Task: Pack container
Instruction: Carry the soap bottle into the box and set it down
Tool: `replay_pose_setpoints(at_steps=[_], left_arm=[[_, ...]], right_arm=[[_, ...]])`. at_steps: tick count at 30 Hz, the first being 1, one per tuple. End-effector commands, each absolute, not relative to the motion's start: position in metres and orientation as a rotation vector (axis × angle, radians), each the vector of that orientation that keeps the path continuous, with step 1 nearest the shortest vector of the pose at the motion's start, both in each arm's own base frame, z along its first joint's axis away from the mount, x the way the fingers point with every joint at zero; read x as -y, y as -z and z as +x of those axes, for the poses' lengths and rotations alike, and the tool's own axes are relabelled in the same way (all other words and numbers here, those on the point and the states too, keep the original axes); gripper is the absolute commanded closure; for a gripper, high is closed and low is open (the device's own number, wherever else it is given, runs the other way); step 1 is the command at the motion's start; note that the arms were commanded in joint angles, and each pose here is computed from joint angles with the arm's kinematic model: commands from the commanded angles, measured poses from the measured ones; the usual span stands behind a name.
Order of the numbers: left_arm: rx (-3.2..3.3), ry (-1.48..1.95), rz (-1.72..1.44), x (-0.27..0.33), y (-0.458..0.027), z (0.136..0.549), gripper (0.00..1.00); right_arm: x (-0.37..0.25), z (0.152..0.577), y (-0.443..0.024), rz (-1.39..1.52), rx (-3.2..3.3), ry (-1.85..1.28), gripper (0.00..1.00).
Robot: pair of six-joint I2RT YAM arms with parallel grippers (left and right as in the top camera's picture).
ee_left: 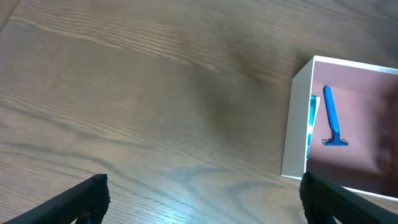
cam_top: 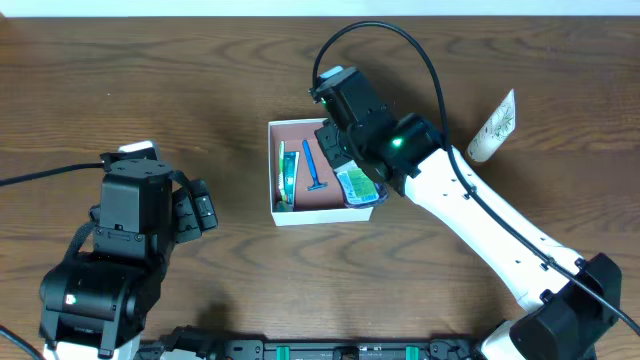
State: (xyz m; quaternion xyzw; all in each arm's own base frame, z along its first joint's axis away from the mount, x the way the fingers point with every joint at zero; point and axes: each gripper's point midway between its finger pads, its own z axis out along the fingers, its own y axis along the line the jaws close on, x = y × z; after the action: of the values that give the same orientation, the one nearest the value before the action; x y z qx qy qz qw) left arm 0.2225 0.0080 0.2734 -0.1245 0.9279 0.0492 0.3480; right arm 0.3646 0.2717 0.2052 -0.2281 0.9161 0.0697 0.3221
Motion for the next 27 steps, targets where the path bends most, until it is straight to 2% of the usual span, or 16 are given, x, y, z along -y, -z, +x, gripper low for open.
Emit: replay_pose_setpoints(at_steps=[1,16,21,27], left_arm=[[-2.389,-0.149,-0.335,-0.012,-0.278,0.222,0.02],[-2.389,-0.149,-0.335,-0.012,-0.278,0.222,0.02],[-2.389,-0.149,-0.335,-0.012,-0.278,0.222,0.02],[-2.389,-0.149,-0.335,-0.012,-0.278,0.222,0.02]], right_arm=[[-0.277,0.367,-0.221,-0.58,-2.37,-0.214,0.98],[-0.29,0.395,-0.255,-0.542,-2.202,-0.267,0.96],[-0.294,0.401,-0.242,-0.581,-2.208,-0.239,0.98],[-0.303,0.428,-0.216,-0.606,-2.179,-0.199,0.98]])
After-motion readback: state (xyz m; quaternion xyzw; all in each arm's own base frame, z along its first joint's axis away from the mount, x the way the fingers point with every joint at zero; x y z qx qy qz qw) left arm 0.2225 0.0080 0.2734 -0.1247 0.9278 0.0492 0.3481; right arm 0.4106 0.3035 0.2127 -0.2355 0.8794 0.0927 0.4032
